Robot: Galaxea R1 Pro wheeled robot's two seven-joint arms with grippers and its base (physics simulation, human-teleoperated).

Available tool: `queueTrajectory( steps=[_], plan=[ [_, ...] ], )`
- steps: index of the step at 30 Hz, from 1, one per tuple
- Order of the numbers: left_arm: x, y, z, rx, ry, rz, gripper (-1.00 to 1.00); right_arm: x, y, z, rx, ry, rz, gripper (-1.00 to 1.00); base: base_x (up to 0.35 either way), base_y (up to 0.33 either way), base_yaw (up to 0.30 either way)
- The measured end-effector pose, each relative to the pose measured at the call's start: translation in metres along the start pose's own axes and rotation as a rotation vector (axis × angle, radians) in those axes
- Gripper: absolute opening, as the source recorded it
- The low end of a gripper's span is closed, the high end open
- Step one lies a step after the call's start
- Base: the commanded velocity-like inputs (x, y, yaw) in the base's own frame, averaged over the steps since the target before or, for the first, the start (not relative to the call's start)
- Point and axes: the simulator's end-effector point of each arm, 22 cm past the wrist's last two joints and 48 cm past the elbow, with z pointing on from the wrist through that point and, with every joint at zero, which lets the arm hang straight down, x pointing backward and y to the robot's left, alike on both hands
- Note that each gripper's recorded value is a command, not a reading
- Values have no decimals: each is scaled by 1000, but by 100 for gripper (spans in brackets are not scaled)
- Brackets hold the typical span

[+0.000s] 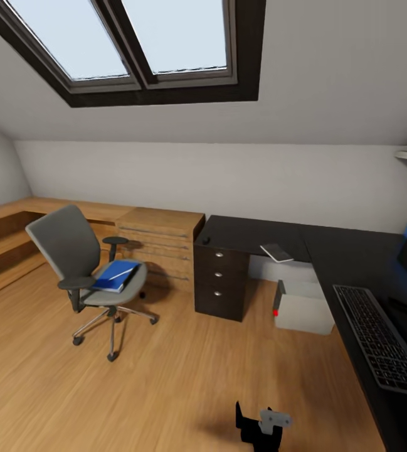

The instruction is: In the bedroom, organize the workspace by keeping the computer under the desk, ensuring the monitor is on the desk, placing the keyboard on the desk next to the monitor, placing the mouse on the desk next to the keyboard, moving the folder from the swivel chair onto the desk next to the mouse, stacking the notebook on top of the folder with the pen on top of the notebook, and positioning the swivel chair next to the desk.

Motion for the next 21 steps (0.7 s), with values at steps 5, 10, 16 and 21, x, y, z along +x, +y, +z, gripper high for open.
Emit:
queueTrajectory(
  steps=[5, 10, 16, 21],
  plan=[
    [-44, -19, -3, 43, -83, -43, 100, -14, 1, 5, -3, -36, 3, 100, 321, 0, 0],
    [-105, -49, -16, 115, -161, -86, 100, -100, 1, 36, 49, -208, 49, 100, 322, 0, 0],
    [-195, -54, -49, 137, -148, -109, 100, -194, 25, 84, 70, -123, -29, 100, 323, 0, 0],
    [-270, -46, -68, 140, -203, -129, 100, -273, 47, 111, 64, 6, -120, 100, 326, 0, 0]
  ],
)
